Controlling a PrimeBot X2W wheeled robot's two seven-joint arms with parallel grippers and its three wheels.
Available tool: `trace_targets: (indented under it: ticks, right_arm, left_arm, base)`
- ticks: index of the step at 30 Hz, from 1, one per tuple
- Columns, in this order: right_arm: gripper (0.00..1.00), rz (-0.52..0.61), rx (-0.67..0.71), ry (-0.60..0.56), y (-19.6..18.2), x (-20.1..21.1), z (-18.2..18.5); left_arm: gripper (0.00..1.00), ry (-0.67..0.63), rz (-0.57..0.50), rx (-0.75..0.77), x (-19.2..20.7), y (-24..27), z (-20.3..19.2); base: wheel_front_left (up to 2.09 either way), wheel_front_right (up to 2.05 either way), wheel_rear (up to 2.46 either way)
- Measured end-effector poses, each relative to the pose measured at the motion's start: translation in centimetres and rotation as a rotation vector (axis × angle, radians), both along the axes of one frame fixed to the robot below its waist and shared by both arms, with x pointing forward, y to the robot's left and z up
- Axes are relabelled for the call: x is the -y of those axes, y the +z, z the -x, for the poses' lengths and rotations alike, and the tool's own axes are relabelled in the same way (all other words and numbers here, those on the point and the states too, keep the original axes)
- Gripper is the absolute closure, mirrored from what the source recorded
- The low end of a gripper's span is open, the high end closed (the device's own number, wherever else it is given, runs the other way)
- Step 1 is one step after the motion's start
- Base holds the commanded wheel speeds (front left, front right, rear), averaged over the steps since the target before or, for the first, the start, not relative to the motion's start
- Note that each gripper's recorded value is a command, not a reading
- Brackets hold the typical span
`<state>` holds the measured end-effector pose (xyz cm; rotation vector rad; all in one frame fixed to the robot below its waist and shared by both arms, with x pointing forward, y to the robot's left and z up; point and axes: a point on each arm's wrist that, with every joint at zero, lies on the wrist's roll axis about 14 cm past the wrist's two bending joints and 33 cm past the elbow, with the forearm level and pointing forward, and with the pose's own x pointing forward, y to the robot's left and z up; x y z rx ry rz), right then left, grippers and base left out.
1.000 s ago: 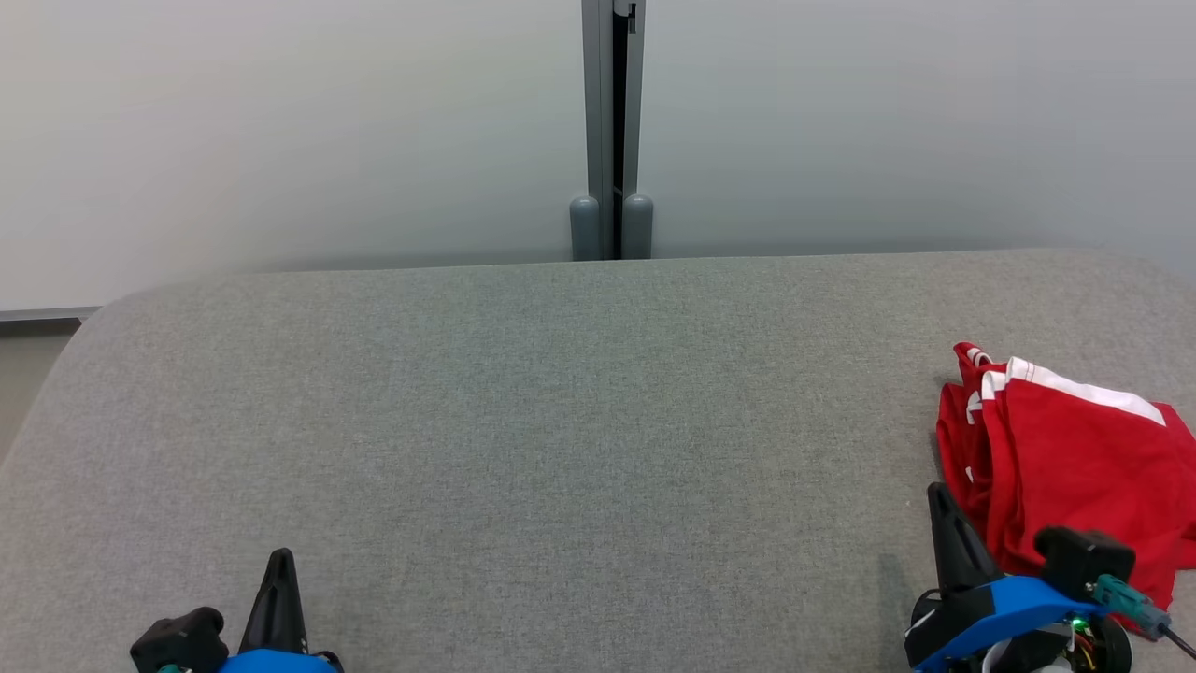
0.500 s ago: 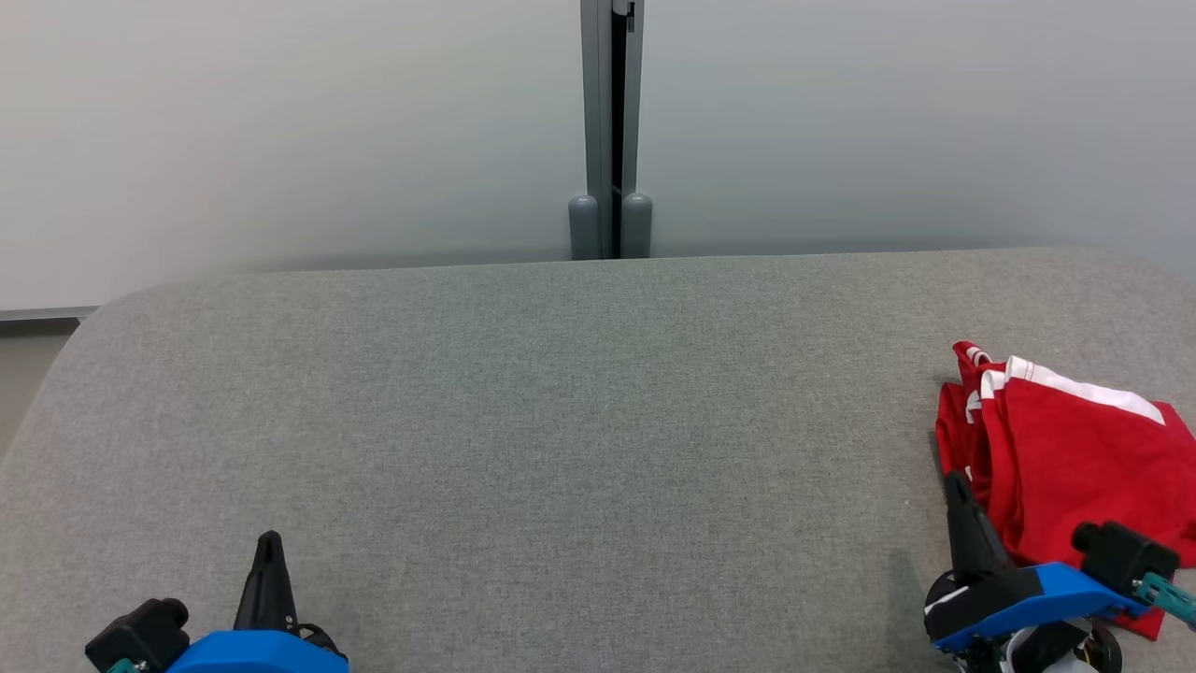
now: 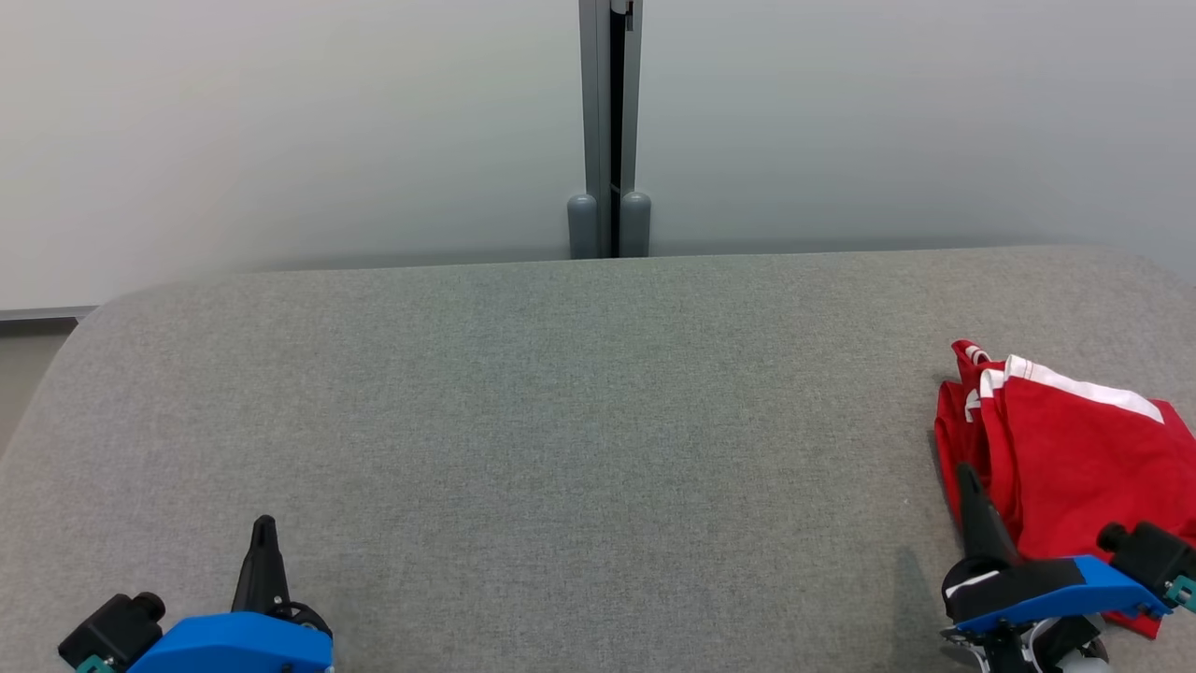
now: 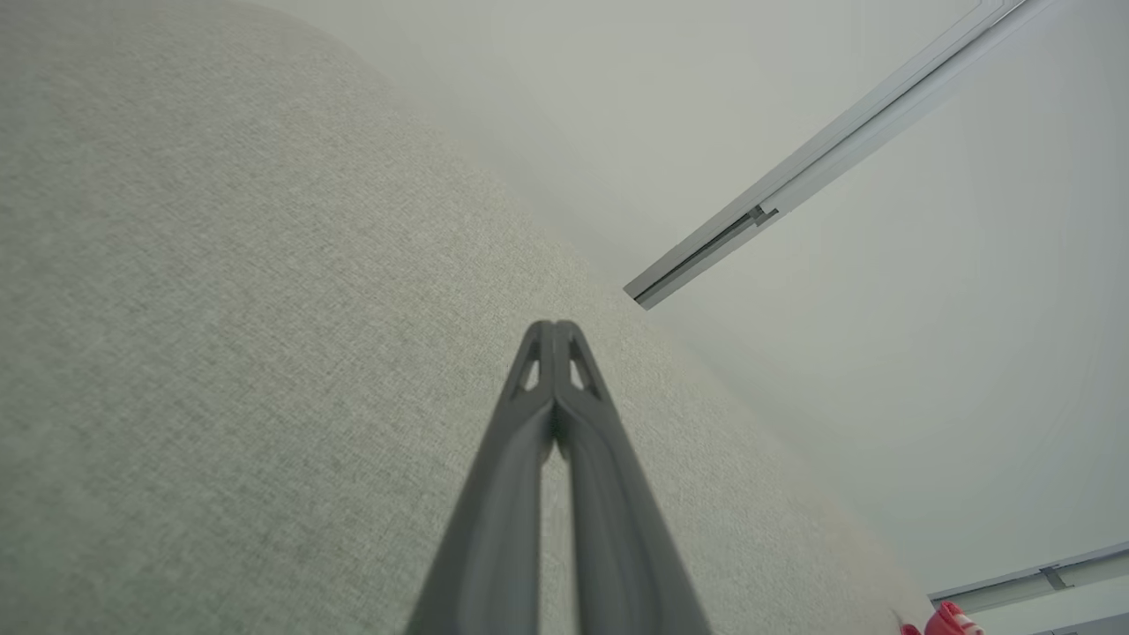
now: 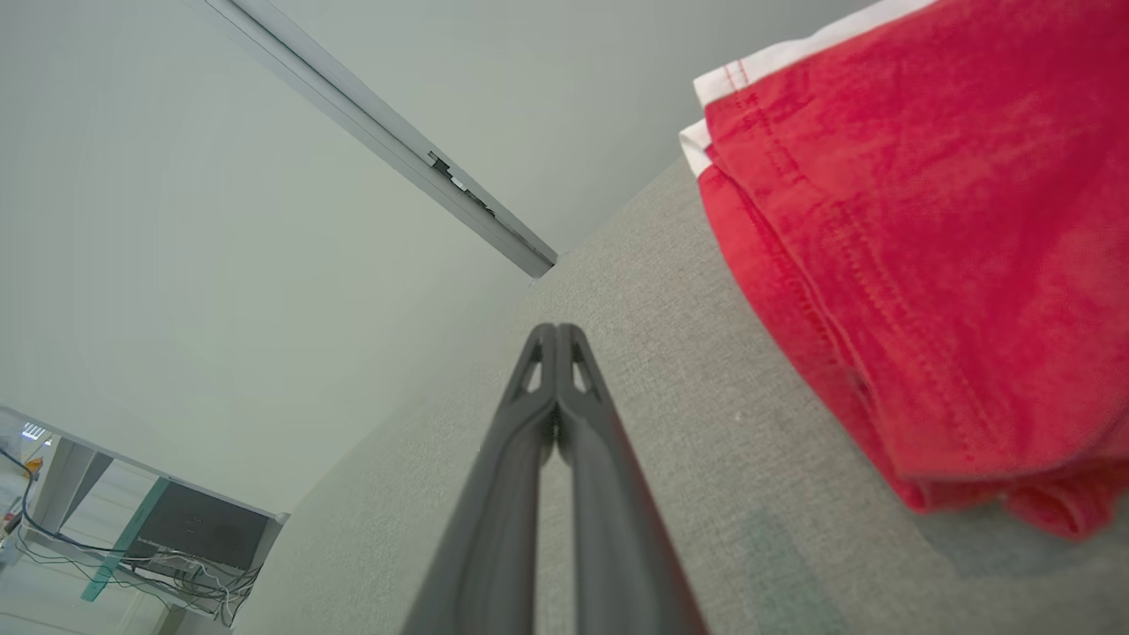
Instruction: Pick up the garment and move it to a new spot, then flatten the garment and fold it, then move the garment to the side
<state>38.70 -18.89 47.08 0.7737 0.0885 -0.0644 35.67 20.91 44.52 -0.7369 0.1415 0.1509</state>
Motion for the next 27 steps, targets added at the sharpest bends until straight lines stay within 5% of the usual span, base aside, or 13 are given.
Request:
trace_targets:
  ticks: [27]
  right_arm:
    - [1.00, -0.314, 0.019, -0.030, 1.0, 0.5, -0.1]
  left_arm:
    - [1.00, 0.030, 0.325, 0.064, 0.2, 1.9, -1.3]
  base:
    - [0.00, 0.00, 0.00]
